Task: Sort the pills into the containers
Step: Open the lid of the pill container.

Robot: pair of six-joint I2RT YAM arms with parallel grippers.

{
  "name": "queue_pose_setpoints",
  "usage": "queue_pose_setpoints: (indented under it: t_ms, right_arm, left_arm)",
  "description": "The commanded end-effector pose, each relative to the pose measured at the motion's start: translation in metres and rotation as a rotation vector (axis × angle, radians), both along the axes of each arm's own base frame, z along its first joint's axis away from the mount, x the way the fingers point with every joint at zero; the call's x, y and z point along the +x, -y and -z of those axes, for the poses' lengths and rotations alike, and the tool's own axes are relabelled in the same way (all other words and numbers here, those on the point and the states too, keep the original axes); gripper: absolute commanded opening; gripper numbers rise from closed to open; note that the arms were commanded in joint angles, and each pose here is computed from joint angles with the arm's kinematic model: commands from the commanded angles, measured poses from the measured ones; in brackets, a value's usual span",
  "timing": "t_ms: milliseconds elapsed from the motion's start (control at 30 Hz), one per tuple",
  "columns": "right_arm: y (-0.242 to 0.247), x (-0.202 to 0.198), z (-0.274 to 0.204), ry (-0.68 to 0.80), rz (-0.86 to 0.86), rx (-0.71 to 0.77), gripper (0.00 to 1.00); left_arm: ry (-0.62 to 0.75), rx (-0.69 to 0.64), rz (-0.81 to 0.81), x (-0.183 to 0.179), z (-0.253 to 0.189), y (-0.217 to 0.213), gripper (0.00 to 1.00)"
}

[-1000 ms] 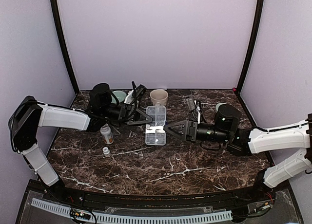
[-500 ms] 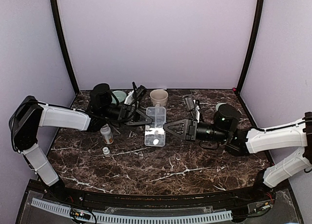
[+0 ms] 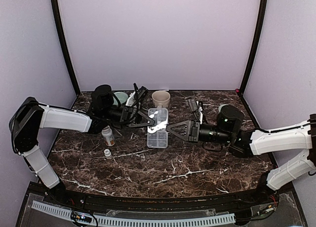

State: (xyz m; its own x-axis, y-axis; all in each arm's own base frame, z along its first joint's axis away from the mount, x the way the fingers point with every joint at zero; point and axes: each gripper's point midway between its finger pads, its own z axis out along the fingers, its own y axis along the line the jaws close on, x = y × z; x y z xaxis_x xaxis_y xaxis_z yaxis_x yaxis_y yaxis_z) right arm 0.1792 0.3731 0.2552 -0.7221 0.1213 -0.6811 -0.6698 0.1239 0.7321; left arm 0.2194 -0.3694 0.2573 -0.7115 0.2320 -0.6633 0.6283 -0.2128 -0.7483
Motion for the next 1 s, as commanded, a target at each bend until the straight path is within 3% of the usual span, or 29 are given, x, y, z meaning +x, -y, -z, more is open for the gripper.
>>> queue_pose_setpoints:
  t_ms: [0,567,967]
  right_arm:
    - [0.004,0.007,-0.009,0.058,0.056,-0.019,0.00]
    - [0.014,0.022,0.012,0.047,0.161,-0.128,0.00]
    - [0.021,0.023,0.009,0.044,0.193,-0.125,0.00]
  left_arm:
    - [0.031,0.006,-0.039,0.006,-0.004,-0.001,0.00]
    - [0.032,0.050,-0.112,0.018,0.008,0.002,0.00]
    - [0.020,0.064,-0.129,0.023,0.013,0.004,0.00]
